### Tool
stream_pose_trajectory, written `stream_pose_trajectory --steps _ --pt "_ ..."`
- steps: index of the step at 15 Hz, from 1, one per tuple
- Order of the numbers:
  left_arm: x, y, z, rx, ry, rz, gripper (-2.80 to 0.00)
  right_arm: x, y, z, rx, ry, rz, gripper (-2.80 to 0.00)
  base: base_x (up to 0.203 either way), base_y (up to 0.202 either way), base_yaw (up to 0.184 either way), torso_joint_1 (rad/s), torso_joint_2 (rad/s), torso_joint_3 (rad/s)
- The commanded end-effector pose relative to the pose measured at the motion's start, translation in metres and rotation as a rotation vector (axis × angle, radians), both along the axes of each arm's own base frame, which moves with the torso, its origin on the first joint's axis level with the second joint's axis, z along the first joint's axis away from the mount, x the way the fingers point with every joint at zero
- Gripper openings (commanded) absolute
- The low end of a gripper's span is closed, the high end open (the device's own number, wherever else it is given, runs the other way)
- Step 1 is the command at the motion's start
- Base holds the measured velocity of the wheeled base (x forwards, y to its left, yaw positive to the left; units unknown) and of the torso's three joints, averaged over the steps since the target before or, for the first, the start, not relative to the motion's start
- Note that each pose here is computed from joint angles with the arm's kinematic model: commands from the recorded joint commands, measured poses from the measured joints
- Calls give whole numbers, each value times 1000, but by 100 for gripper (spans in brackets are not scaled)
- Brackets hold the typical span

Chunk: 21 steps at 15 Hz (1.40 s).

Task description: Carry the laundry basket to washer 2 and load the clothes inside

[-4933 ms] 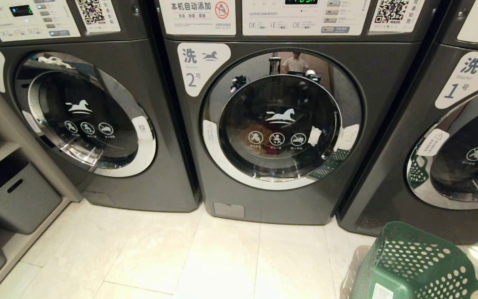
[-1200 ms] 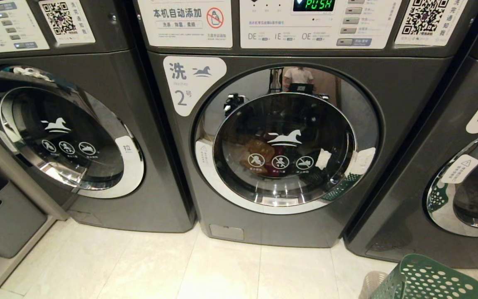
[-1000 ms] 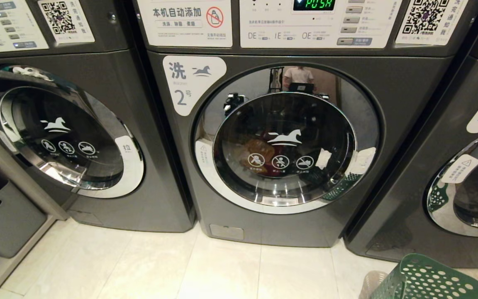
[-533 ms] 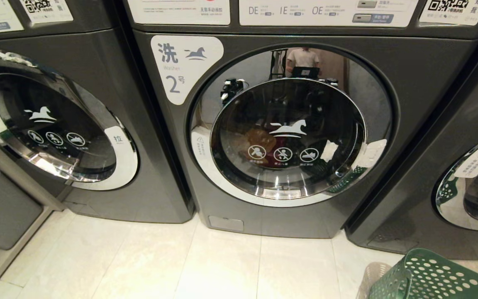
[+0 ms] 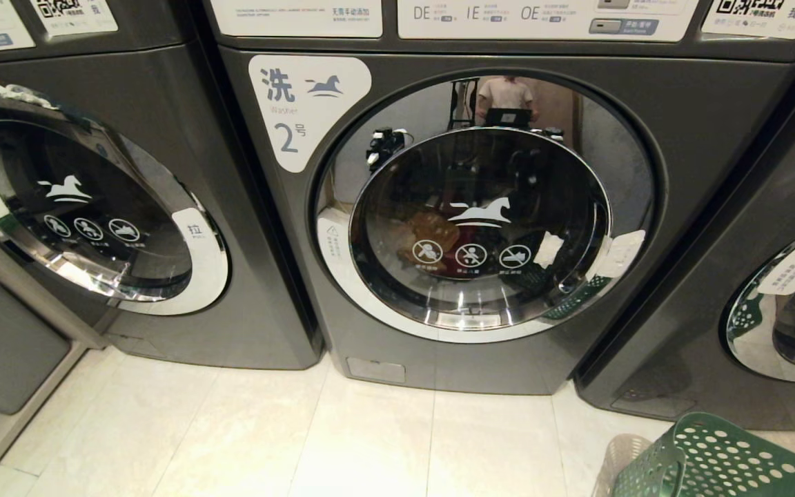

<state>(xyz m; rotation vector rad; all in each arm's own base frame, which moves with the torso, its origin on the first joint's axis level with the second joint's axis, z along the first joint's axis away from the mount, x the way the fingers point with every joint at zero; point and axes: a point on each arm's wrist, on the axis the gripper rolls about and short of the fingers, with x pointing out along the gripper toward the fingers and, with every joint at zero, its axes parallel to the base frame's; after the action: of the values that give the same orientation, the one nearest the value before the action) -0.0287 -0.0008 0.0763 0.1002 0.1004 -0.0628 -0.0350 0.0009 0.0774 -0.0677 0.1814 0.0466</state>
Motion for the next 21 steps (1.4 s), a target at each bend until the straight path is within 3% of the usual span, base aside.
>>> stream_pose_trajectory --steps 1,7,21 --pt "0 0 0 -1 2 -4 -280 0 0 -1 2 6 -4 -280 0 0 0 0 0 0" --pt "0 0 0 -1 -1 -1 -280 0 0 -1 -25 5 3 -280 0 0 0 15 -60 -52" --pt "0 0 0 -1 -1 -1 -280 0 0 -1 -26 5 3 -280 0 0 0 150 -455 -306"
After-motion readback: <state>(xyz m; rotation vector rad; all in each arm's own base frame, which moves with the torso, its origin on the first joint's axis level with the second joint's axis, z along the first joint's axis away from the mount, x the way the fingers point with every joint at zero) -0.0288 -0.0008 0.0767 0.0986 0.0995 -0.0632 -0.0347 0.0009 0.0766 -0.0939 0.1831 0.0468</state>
